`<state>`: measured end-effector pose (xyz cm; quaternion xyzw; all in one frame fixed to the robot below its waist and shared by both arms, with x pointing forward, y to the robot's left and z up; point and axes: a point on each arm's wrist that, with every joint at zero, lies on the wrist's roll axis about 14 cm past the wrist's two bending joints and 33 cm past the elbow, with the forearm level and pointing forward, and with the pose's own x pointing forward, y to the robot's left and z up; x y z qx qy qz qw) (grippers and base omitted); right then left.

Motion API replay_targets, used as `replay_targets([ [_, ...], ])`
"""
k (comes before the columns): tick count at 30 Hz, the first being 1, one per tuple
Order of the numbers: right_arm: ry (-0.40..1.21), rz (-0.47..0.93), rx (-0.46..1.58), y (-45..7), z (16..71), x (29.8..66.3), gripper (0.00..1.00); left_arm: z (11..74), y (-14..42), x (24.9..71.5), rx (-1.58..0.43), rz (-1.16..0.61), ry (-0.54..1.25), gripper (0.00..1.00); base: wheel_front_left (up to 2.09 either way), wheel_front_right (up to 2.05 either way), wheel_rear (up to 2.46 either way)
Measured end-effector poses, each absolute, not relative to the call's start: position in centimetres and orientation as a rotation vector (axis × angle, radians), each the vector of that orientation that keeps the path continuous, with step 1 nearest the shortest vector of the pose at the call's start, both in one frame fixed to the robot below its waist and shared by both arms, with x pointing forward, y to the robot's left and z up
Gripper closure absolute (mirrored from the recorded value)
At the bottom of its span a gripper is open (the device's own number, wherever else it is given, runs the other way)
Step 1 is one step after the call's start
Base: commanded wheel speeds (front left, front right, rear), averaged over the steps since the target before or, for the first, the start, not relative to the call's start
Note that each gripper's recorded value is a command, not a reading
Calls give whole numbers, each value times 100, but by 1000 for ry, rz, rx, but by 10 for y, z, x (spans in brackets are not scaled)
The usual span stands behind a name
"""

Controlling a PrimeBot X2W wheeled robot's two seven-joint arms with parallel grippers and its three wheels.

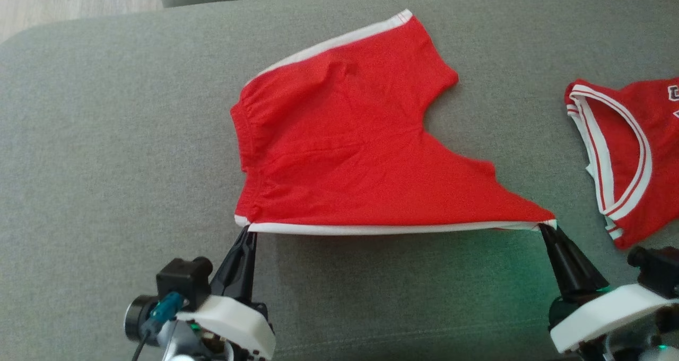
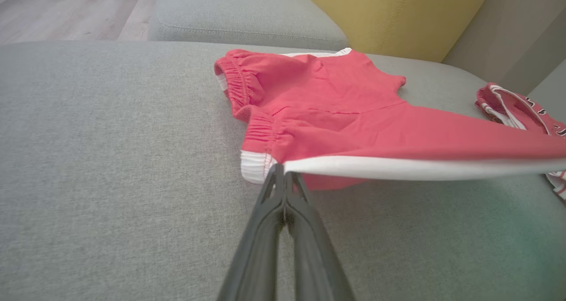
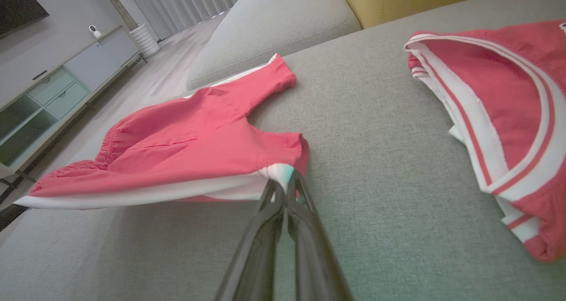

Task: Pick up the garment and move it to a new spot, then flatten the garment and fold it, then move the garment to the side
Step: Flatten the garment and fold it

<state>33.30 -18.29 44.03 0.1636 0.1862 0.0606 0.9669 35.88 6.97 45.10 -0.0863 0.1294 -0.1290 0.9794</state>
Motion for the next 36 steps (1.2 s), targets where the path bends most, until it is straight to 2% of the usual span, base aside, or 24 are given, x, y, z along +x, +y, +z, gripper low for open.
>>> replay_targets([
  [3, 375, 120, 326, -181, 452, 331, 100, 457, 73, 356, -171, -254, 259, 100, 0, 0, 0],
  [9, 402, 141, 286, -181, 457, 352, 100, 444, 72, 368, -154, -284, 331, 100, 0, 0, 0],
  [18, 384, 231, 201, -182, 463, 469, 100, 447, 60, 458, -122, -360, 309, 100, 0, 0, 0],
  [27, 437, 331, 175, -146, 432, 576, 100, 421, 75, 537, -103, -304, 313, 100, 0, 0, 0],
  [32, 439, 355, 169, -130, 420, 609, 100, 406, 84, 555, -106, -281, 338, 100, 0, 0, 0],
  [36, 441, 369, 163, -121, 413, 620, 100, 398, 87, 560, -103, -272, 350, 100, 0, 0, 0],
])
